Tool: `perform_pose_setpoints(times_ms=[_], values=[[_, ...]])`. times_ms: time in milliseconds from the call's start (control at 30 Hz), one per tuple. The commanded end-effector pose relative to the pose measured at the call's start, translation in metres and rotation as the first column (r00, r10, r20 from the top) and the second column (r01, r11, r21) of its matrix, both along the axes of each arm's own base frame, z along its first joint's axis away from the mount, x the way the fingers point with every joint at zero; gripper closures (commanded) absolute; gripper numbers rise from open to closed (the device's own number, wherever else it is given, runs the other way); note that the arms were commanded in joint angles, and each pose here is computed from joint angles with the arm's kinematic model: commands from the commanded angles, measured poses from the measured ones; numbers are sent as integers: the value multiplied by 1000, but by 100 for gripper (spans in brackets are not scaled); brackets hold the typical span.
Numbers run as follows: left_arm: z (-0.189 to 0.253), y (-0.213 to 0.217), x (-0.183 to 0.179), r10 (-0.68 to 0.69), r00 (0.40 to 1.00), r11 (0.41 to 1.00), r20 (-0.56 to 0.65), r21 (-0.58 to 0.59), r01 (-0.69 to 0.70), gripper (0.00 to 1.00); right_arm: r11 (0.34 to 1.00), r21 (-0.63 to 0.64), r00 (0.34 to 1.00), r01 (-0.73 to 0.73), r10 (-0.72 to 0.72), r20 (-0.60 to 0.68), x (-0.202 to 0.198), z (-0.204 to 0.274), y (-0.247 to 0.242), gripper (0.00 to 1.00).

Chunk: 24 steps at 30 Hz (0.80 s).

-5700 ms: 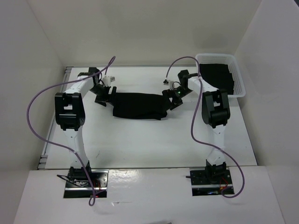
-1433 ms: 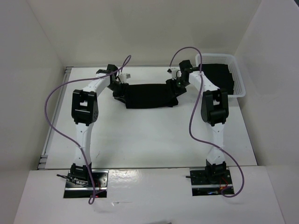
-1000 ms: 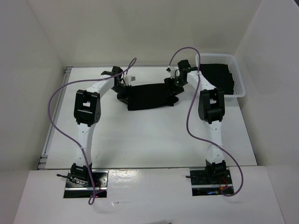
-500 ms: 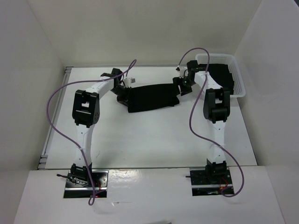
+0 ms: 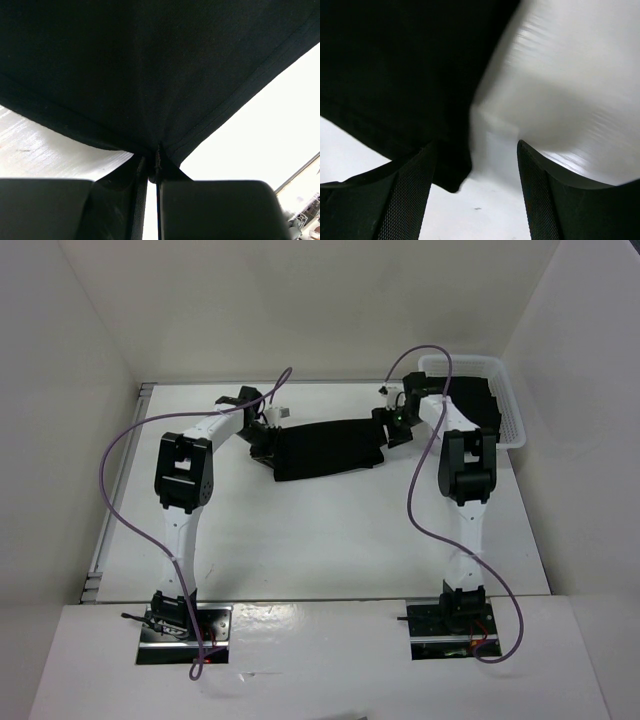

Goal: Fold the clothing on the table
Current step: Fold the skirt

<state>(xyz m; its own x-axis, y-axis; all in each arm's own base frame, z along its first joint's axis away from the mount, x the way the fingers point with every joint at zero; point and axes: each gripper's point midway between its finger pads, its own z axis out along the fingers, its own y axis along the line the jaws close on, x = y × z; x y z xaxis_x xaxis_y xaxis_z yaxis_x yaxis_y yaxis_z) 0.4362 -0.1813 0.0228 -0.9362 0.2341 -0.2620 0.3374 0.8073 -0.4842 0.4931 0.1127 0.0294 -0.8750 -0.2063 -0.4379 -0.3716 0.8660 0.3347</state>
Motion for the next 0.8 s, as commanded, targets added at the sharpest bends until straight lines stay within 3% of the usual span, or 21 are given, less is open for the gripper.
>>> perform_pose_setpoints(times_ms=[0,500,600,633,733,767], values=[[4,1,-11,-20,1000,1000,-10,15,20,88,997,56,998,-51,49,36,0,14,22,30],[2,-11,-16,-64,998,998,-9,18,64,89,976,136,983,-171,179,-43,-20,-18,78,29],[2,-15,-18,-73,997,997,-9,18,74,89,971,145,978,-190,201,-63,-26,-25,87,46],[4,-16,-15,-74,997,997,0,17,74,89,971,145,978,-190,201,-64,-26,-25,87,59],[0,-15,-18,-73,997,997,-18,20,74,89,971,145,978,-190,201,-64,-24,-27,88,79],[0,-15,-18,-73,997,997,-18,20,74,89,971,145,978,-190,201,-64,-24,-27,88,92]])
